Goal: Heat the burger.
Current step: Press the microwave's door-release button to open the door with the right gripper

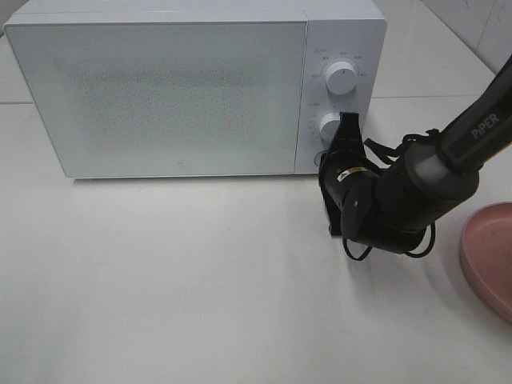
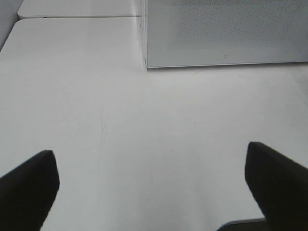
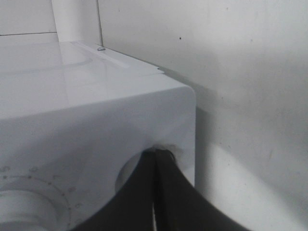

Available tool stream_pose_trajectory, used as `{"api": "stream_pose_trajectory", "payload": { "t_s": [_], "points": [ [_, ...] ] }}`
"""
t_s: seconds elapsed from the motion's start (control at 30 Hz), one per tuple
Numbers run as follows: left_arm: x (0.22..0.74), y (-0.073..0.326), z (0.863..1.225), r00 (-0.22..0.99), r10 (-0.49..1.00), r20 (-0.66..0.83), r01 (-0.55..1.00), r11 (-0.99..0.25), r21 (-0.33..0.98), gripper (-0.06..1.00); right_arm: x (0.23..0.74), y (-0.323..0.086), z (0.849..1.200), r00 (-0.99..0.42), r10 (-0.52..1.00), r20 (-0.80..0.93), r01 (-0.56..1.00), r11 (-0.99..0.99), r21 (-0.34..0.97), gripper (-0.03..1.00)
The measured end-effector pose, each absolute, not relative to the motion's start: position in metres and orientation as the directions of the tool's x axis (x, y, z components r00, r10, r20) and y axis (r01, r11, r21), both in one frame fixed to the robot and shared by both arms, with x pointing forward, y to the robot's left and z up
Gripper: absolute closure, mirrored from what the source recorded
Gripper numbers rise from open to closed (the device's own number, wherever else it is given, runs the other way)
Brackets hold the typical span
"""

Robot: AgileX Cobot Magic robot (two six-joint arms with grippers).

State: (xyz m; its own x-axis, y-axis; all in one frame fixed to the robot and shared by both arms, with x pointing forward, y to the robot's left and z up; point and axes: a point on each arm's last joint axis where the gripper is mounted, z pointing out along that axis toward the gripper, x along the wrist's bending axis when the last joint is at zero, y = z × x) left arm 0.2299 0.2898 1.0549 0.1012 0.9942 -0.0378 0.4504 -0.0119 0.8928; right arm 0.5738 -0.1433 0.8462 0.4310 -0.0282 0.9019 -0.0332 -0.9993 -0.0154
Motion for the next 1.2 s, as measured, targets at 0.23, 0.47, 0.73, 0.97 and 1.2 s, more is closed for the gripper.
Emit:
{"api": "stream_pose_trajectory", "payload": {
  "t_s": [0.23, 0.47, 0.73, 0.97, 1.2],
  "points": [
    [0.230, 0.290, 1.055, 0.101, 0.994, -0.038, 0.450, -0.012, 0.893, -0.03, 0.574, -0.144, 0.847, 0.414, -0.027, 0.910, -0.038, -0.999, -0.013, 0.96],
    [0.230, 0.290, 1.055, 0.101, 0.994, -0.038, 0.450, -0.012, 0.893, -0.03, 0.578, -0.141, 0.848, 0.415, -0.036, 0.909, -0.035, -0.999, -0.024, 0.96],
    [0.230, 0.290, 1.055, 0.101, 0.994, -0.038, 0.450, -0.012, 0.893, -0.03, 0.586, -0.134, 0.846, 0.404, -0.052, 0.913, -0.059, -0.998, -0.031, 0.96],
    [0.230, 0.290, 1.055, 0.101, 0.994, -0.038, 0.450, -0.012, 0.893, -0.03, 0.589, -0.130, 0.845, 0.402, -0.056, 0.914, -0.092, -0.996, -0.020, 0.96],
    [0.230, 0.290, 1.055, 0.101, 0.994, -0.038, 0.450, -0.012, 0.893, -0.03, 0.589, -0.128, 0.845, 0.403, -0.059, 0.913, -0.112, -0.994, -0.015, 0.96]
  ]
}}
